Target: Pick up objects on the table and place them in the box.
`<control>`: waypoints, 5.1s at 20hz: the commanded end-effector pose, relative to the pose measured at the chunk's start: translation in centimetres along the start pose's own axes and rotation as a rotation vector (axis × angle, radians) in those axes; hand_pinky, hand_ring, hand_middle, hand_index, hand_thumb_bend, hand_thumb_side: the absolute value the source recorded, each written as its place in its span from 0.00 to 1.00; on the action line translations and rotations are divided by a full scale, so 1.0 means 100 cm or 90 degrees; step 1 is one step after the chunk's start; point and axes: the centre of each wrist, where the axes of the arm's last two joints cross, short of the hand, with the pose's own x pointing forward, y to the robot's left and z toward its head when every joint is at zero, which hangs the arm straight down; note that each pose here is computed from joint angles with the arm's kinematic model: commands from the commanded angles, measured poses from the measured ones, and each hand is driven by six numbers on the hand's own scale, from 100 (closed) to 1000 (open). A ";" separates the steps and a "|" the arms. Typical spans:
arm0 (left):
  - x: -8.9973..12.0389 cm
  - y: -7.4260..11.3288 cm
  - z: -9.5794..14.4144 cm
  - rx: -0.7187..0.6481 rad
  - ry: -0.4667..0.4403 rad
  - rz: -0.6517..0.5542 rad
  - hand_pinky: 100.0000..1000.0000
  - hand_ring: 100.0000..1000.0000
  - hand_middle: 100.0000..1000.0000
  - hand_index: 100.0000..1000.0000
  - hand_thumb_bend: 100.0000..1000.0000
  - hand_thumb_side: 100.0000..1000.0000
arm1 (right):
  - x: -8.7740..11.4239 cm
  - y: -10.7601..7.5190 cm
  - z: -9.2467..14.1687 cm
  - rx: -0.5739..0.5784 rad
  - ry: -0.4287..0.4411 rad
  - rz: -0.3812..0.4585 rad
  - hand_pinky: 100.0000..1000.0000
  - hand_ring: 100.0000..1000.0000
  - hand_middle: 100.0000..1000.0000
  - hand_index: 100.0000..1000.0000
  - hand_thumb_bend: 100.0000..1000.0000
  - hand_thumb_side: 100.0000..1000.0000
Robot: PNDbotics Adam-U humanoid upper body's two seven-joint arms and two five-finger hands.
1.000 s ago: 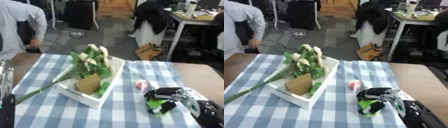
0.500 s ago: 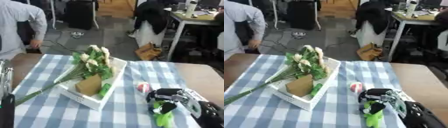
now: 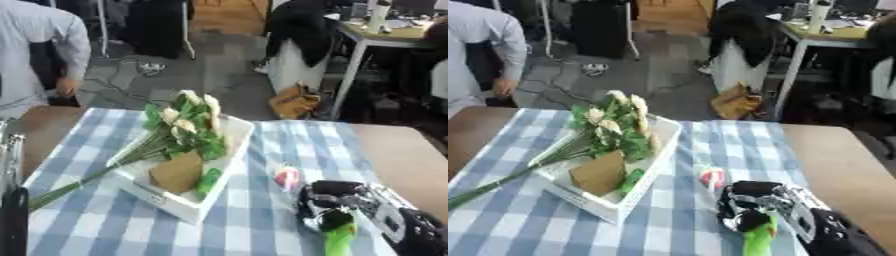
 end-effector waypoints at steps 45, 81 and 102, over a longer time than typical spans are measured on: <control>0.003 0.003 0.000 -0.014 0.001 0.002 0.79 0.98 0.86 0.95 0.00 0.88 | 0.084 -0.067 0.023 0.247 -0.149 0.582 1.00 1.00 1.00 1.00 0.64 0.41; 0.000 0.017 0.012 -0.038 0.032 -0.033 0.79 0.98 0.85 0.94 0.00 0.87 | 0.078 -0.059 0.007 -0.360 0.181 0.255 0.91 0.96 0.93 1.00 0.07 1.00; 0.001 0.014 0.010 -0.037 0.028 -0.020 0.79 0.98 0.85 0.94 0.00 0.86 | 0.095 -0.070 -0.017 -0.338 0.155 0.152 0.83 0.85 0.76 0.97 0.00 1.00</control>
